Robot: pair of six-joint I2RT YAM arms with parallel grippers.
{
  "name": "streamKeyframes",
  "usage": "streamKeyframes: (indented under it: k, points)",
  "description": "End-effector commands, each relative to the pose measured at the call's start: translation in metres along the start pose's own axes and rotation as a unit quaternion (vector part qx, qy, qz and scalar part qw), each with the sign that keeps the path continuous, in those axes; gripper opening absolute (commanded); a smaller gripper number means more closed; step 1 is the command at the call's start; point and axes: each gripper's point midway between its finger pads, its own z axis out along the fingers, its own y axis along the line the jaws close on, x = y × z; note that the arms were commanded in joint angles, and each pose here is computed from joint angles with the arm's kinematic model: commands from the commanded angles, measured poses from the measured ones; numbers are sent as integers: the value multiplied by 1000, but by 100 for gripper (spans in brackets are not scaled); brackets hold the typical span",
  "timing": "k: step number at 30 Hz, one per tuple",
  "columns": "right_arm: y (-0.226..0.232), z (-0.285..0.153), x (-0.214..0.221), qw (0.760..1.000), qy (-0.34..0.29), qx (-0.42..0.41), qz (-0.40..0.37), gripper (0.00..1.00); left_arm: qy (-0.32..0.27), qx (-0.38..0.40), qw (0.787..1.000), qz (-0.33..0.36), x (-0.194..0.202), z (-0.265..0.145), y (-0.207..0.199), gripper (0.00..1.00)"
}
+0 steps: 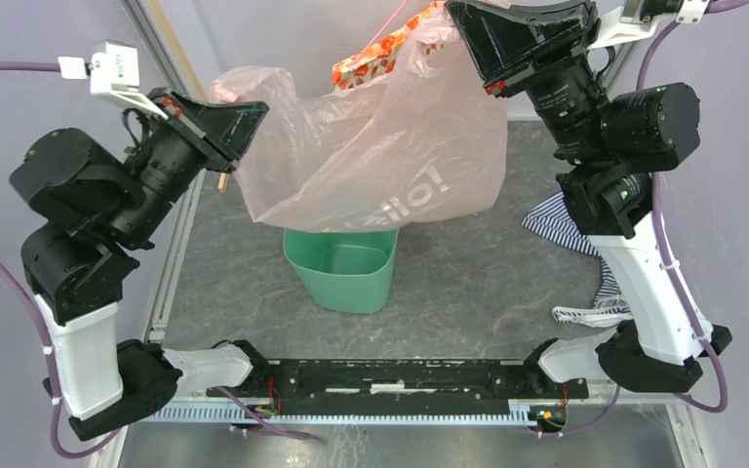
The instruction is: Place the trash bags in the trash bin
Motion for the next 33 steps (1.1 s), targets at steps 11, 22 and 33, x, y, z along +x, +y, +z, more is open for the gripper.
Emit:
streamKeyframes:
  k: [11,22,33]
  points:
    - [29,11,5,998,-8,-42,44,0,17,-34,998,-45,11,-14,13,2]
    - [43,6,-17,997,-33,-50,45,0,34,44,995,-81,10,-24,-18,2]
    - [47,11,-19,996,-44,-54,52,0,13,19,993,-118,0,-31,-11,2]
